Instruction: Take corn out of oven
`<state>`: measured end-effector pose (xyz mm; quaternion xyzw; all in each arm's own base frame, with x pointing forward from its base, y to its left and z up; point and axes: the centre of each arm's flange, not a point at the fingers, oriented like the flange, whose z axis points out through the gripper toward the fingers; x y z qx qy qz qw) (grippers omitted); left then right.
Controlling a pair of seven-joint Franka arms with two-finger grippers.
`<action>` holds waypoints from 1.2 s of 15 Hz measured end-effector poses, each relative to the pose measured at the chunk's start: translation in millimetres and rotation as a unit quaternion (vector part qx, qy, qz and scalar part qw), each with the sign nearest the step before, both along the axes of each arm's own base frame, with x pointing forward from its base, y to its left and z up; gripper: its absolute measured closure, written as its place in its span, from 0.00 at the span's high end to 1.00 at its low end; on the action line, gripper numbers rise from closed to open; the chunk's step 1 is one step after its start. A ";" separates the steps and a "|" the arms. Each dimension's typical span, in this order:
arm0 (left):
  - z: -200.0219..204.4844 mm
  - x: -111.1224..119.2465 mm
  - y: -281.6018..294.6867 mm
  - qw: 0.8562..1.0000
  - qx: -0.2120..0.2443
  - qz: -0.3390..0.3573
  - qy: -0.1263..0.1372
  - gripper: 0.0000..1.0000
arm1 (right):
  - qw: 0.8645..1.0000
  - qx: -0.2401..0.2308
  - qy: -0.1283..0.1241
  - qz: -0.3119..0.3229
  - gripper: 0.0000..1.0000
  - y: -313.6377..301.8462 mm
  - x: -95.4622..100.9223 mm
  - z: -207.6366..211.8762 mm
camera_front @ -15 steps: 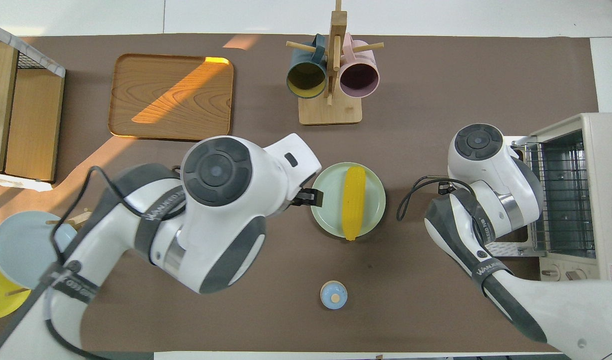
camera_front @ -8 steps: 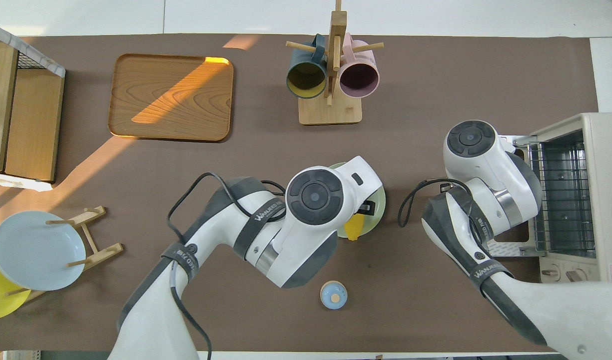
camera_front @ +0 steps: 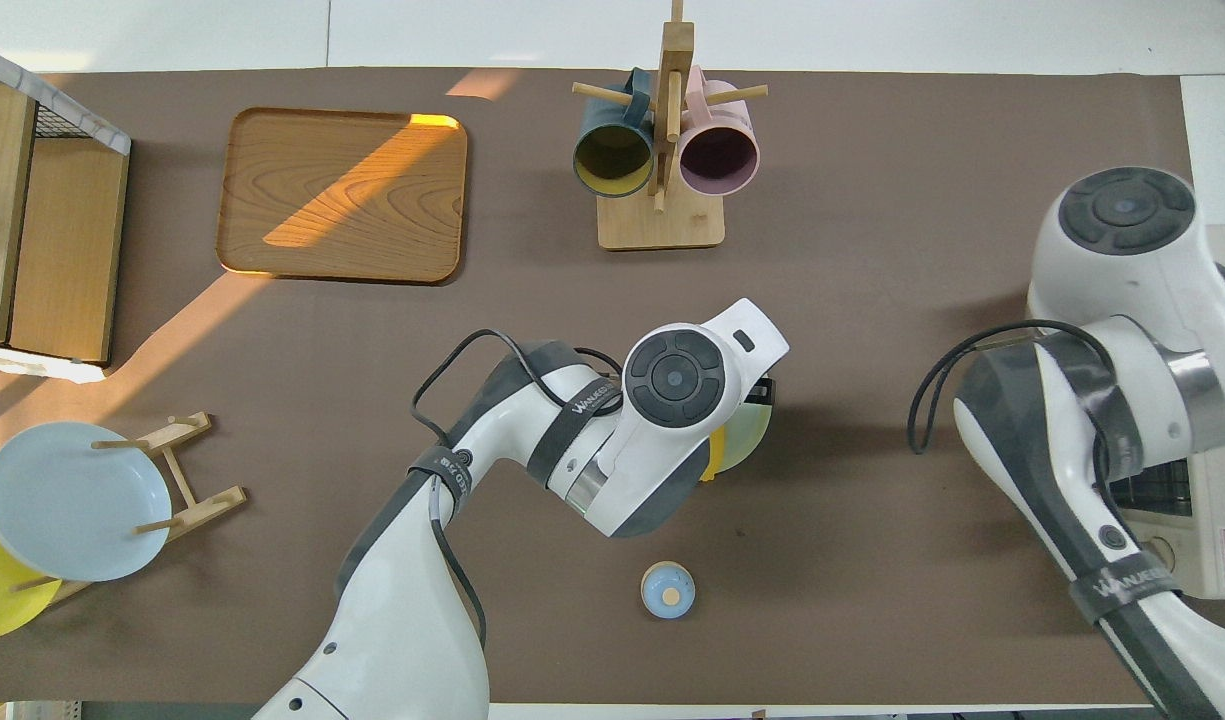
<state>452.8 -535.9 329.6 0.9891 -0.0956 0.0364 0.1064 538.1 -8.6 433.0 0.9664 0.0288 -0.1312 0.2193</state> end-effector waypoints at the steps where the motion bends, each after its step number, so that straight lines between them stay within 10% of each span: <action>1: -5.4 -2.5 -0.3 1.000 0.002 0.000 0.001 1.00 | 1.000 -0.003 -0.001 0.001 0.01 -11.9 -0.9 6.2; 10: -22.2 -13.8 -5.2 1.000 0.011 -0.003 0.007 0.96 | 1.000 -0.001 0.003 0.004 0.01 -43.6 -2.3 19.1; 12: -25.3 -14.2 -4.3 1.000 0.017 -0.005 0.008 0.77 | 1.000 0.000 0.001 0.004 0.03 -44.9 -2.8 22.5; 14: -26.5 -14.6 -3.9 1.000 0.021 -0.005 0.010 0.54 | 1.000 0.024 -0.009 -0.017 0.21 -49.5 -4.4 36.3; 18: -14.3 -1.4 5.2 1.000 0.026 0.009 0.011 0.54 | 0.991 0.113 -0.051 -0.056 0.61 -40.4 -7.3 115.0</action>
